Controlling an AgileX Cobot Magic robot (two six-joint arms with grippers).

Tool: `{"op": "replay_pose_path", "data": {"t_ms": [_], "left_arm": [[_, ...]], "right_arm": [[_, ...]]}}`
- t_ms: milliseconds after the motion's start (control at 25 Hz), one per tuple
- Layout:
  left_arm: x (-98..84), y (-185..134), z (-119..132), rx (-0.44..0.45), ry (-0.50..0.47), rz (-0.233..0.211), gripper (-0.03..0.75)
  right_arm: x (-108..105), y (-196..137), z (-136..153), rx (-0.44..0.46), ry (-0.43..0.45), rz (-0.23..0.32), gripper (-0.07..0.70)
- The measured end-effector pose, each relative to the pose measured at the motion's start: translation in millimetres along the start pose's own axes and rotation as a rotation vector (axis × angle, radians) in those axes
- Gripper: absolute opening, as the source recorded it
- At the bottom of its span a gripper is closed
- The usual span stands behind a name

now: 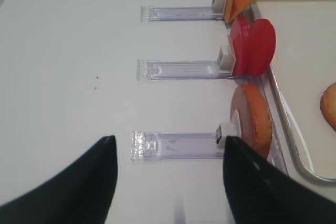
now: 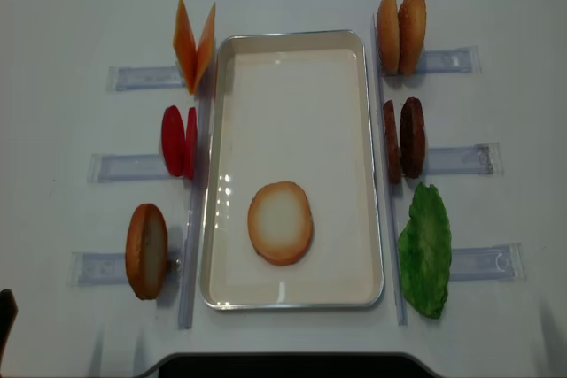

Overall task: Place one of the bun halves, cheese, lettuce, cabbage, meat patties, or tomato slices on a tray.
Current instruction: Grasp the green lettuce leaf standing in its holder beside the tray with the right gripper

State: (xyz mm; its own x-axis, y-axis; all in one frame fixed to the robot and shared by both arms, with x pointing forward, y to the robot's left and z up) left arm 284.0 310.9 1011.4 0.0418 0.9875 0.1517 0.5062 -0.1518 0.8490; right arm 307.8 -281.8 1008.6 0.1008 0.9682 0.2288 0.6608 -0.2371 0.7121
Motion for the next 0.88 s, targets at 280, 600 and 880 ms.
{"op": "replay_pose_path", "data": {"t_ms": [280, 600, 880], "left_arm": [[0.0, 0.0, 0.0, 0.000, 0.000, 0.000, 0.471], [0.0, 0.0, 0.0, 0.000, 0.000, 0.000, 0.427], [0.0, 0.0, 0.0, 0.000, 0.000, 0.000, 0.361]], "right_arm": [[0.8, -1.5, -6.3, -0.050, 0.008, -0.010, 0.556], [2.6, -7.4, -23.1, -0.184, 0.030, -0.040, 0.541], [7.9, -4.8, -17.9, -0.140, 0.062, -0.019, 0.540]]}}
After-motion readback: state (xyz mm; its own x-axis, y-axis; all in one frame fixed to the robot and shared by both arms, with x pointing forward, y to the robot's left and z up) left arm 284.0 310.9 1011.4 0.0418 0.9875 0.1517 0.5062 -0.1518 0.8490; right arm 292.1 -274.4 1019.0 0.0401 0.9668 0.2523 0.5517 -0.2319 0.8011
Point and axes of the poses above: a point on each arm's last joint axis where the gripper is mounted, z pointing out along that axis toward the gripper, x along the wrist's bending axis when the last joint is at zero, y = z × x, the point moved 6 cm from there along z, pointing out along that axis toward the gripper, and after that the axes turned 9 degrees about z, right-handed, at the moved point
